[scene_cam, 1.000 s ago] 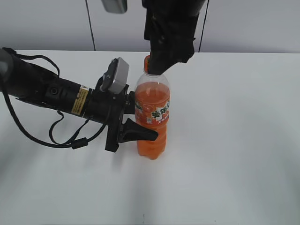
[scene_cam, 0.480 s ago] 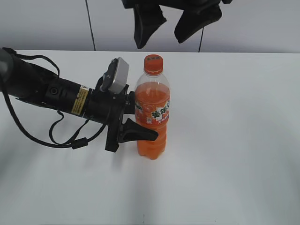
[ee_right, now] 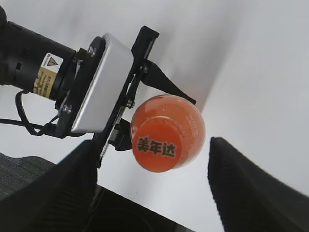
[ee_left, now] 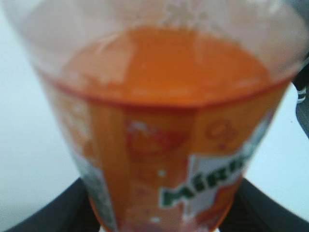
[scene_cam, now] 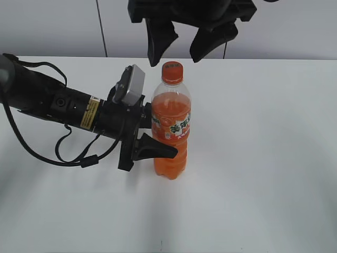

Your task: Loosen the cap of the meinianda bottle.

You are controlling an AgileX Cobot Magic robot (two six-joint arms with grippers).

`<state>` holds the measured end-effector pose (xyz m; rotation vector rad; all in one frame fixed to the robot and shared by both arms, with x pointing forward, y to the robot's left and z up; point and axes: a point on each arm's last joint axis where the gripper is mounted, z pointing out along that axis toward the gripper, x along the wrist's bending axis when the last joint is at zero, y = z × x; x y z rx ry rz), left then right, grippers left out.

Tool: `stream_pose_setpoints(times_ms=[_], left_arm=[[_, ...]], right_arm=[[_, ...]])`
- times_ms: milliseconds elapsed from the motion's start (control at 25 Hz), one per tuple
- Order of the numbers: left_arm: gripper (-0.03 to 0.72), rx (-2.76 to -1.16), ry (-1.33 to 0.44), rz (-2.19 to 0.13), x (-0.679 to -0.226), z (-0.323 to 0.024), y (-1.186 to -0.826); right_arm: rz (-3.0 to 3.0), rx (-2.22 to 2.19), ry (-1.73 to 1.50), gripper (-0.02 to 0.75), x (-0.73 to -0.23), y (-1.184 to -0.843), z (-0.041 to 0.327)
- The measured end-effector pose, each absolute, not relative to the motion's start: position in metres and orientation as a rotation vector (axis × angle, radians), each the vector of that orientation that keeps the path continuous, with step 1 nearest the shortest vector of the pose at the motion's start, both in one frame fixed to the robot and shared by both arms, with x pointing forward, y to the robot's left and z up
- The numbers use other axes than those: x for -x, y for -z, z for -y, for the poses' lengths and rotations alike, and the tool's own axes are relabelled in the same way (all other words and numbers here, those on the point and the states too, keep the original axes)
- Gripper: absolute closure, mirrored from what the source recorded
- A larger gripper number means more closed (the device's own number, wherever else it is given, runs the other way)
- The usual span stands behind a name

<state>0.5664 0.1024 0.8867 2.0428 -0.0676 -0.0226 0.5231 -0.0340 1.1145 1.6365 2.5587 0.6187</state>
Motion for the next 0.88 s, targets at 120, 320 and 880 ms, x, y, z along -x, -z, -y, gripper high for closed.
stream_pose_setpoints(times_ms=[120, 320, 880], left_arm=[[0.287, -2.043, 0.023, 0.068, -0.566, -0.102, -0.887], [0.287, -2.044, 0.022, 0.067, -0.566, -0.102, -0.887], [0.287, -2.045, 0.019, 0.067, -0.567, -0.102, -0.887]], right_arm=[[-2.554, -1.632, -0.595, 0.204, -0.526, -1.11, 0.033], [-2.558, -1.632, -0.567, 0.237, -0.529, -1.104, 0.031], [-2.568, -1.631, -0.54, 0.288, -0.531, -1.096, 0.029]])
